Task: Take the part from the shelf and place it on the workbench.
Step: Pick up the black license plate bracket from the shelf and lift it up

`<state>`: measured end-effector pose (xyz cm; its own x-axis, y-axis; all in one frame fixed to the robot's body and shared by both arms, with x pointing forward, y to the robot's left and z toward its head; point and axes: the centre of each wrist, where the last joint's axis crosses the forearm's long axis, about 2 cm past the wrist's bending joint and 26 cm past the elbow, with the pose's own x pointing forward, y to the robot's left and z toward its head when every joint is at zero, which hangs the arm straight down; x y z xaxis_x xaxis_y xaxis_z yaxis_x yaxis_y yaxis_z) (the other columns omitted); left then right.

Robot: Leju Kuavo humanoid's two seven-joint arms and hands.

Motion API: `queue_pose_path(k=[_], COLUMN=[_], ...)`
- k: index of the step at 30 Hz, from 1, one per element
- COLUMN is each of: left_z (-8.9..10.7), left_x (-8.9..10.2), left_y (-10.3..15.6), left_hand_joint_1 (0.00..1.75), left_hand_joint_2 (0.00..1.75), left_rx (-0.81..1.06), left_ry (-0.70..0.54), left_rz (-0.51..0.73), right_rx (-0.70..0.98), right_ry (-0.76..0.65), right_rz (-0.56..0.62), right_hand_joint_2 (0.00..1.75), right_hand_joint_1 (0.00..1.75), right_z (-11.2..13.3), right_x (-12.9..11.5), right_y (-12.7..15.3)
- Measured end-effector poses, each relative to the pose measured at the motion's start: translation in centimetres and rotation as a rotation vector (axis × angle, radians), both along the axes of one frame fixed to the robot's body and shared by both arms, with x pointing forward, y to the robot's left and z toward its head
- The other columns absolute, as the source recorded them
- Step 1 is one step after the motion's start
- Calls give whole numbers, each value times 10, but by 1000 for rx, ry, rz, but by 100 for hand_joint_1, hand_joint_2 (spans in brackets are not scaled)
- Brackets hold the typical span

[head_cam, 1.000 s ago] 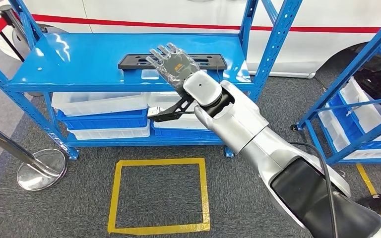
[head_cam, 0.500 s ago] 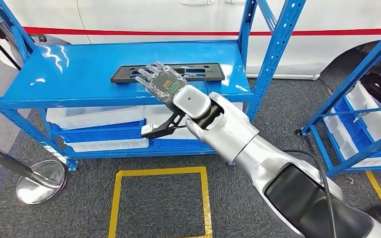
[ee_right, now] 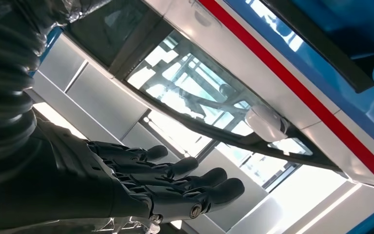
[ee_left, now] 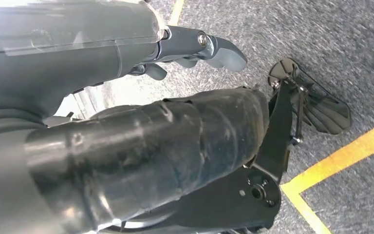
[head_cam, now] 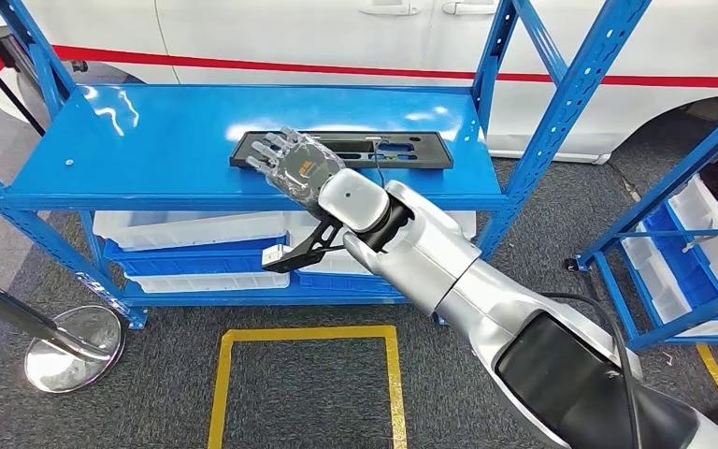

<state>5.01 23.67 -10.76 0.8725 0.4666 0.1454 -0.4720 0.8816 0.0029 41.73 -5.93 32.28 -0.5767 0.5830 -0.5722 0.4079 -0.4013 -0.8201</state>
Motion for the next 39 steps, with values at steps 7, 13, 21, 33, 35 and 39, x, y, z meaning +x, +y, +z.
queue_pose_path(k=[7, 13, 21, 33, 35, 39], left_z=[1, 0, 1, 0, 0, 1], left_x=[2, 2, 3, 0, 0, 2], left_y=[-2, -1, -2, -2, -3, -2], left_hand_joint_1=[0, 0, 0, 0, 0, 0], left_hand_joint_2=[0, 0, 0, 0, 0, 0], left_rx=[-5, -3, -8, -11, -13, -11], left_ry=[-3, -1, 2, 10, 11, 8], left_rz=[0, 2, 2, -8, -9, -12], right_rx=[-12, -28, -44, -54, -52, -51], right_ry=[6, 11, 20, 64, 68, 70], right_rz=[13, 29, 27, 23, 24, 20], right_hand_joint_2=[175, 175, 175, 0, 0, 0], right_hand_joint_1=[0, 0, 0, 0, 0, 0], right_z=[0, -4, -10, -13, -11, -10], right_x=[-2, -6, -7, -1, 1, 2], right_y=[5, 11, 12, 7, 7, 5])
